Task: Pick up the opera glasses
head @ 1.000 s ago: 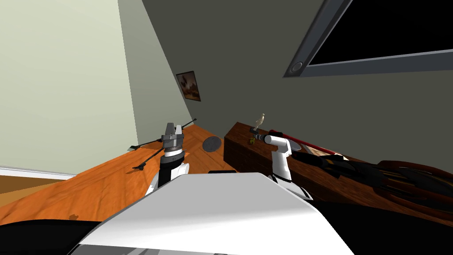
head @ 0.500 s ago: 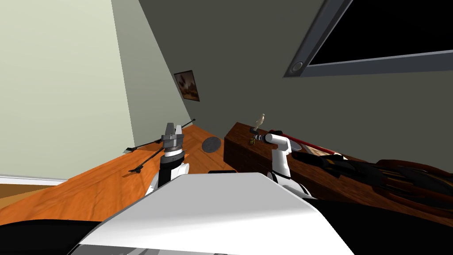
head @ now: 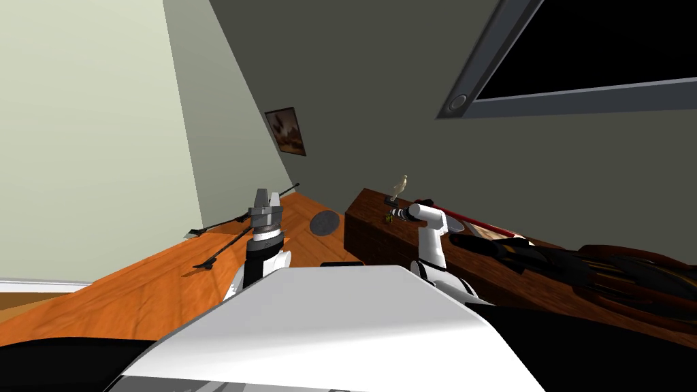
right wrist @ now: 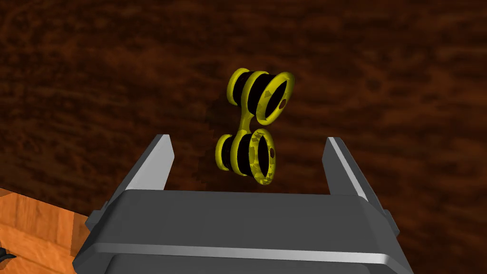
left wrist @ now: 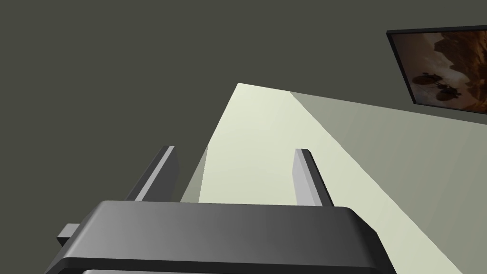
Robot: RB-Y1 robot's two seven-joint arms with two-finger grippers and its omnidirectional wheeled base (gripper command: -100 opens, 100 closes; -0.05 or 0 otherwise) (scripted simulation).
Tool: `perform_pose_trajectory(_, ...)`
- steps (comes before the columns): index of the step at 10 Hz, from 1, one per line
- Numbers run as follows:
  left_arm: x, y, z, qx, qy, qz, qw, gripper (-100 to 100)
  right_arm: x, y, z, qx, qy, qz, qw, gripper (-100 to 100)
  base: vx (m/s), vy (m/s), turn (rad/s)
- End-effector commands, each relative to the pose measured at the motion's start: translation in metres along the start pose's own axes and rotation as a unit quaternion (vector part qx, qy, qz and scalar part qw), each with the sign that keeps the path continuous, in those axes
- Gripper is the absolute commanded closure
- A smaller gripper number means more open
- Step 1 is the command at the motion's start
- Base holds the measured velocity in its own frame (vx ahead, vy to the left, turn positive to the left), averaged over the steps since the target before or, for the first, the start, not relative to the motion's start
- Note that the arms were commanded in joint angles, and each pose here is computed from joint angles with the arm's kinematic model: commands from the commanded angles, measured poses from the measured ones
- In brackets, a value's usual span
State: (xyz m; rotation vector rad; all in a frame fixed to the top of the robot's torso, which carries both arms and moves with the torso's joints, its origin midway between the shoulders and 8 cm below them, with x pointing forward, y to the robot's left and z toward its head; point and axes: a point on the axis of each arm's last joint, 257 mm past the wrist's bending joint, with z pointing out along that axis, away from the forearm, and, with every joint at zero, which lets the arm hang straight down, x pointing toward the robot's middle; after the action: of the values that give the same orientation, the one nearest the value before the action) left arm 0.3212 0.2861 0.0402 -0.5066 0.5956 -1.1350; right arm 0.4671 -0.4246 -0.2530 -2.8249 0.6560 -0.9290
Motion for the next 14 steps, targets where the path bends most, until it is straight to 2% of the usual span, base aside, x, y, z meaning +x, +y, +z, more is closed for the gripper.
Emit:
perform_pose_trajectory(1, 0.000, 0.000, 0.000, 0.000, 0.000, 0.000, 1.0000, 0, -0.010, -0.002, 0.001, 0.002, -0.027, 0.022, 0.9994, -100, 0.032, 0.008, -0.029)
perform_pose_trajectory(2, 0.000, 0.000, 0.000, 0.000, 0.000, 0.000, 1.0000, 0, -0.011, -0.002, 0.001, 0.002, -0.028, 0.022, 0.9994, -100, 0.026, 0.006, -0.014)
perform_pose_trajectory(7, 0.000, 0.000, 0.000, 0.000, 0.000, 0.000, 1.0000, 0, -0.057, 0.000, 0.009, -0.003, -0.123, 0.081, 0.9891, -100, 0.056, -0.010, -0.021)
perform_pose_trajectory(8, 0.000, 0.000, 0.000, 0.000, 0.000, 0.000, 1.0000, 0, -0.049, -0.002, 0.007, -0.001, -0.110, 0.074, 0.9912, -100, 0.039, -0.018, 0.002)
perform_pose_trajectory(9, 0.000, 0.000, 0.000, 0.000, 0.000, 0.000, 1.0000, 0, -0.051, -0.001, 0.008, -0.002, -0.113, 0.076, 0.9907, 0, 0.007, -0.003, 0.001)
perform_pose_trajectory(10, 0.000, 0.000, 0.000, 0.000, 0.000, 0.000, 1.0000, 0, -0.044, 0.012, 0.012, -0.009, -0.108, 0.088, 0.9901, -100, -0.045, -0.001, 0.193)
perform_pose_trajectory(12, 0.000, 0.000, 0.000, 0.000, 0.000, 0.000, 1.0000, 0, -0.027, 0.036, 0.016, -0.022, -0.093, 0.110, 0.9893, -100, -0.124, -0.001, 0.335)
perform_pose_trajectory(13, 0.000, 0.000, 0.000, 0.000, 0.000, 0.000, 1.0000, 0, -0.031, 0.038, 0.018, -0.024, -0.100, 0.114, 0.9882, -100, -0.096, 0.002, 0.062)
perform_pose_trajectory(14, 0.000, 0.000, 0.000, 0.000, 0.000, 0.000, 1.0000, 0, -0.022, 0.050, 0.019, -0.030, -0.092, 0.124, 0.9876, -100, -0.089, 0.005, 0.155)
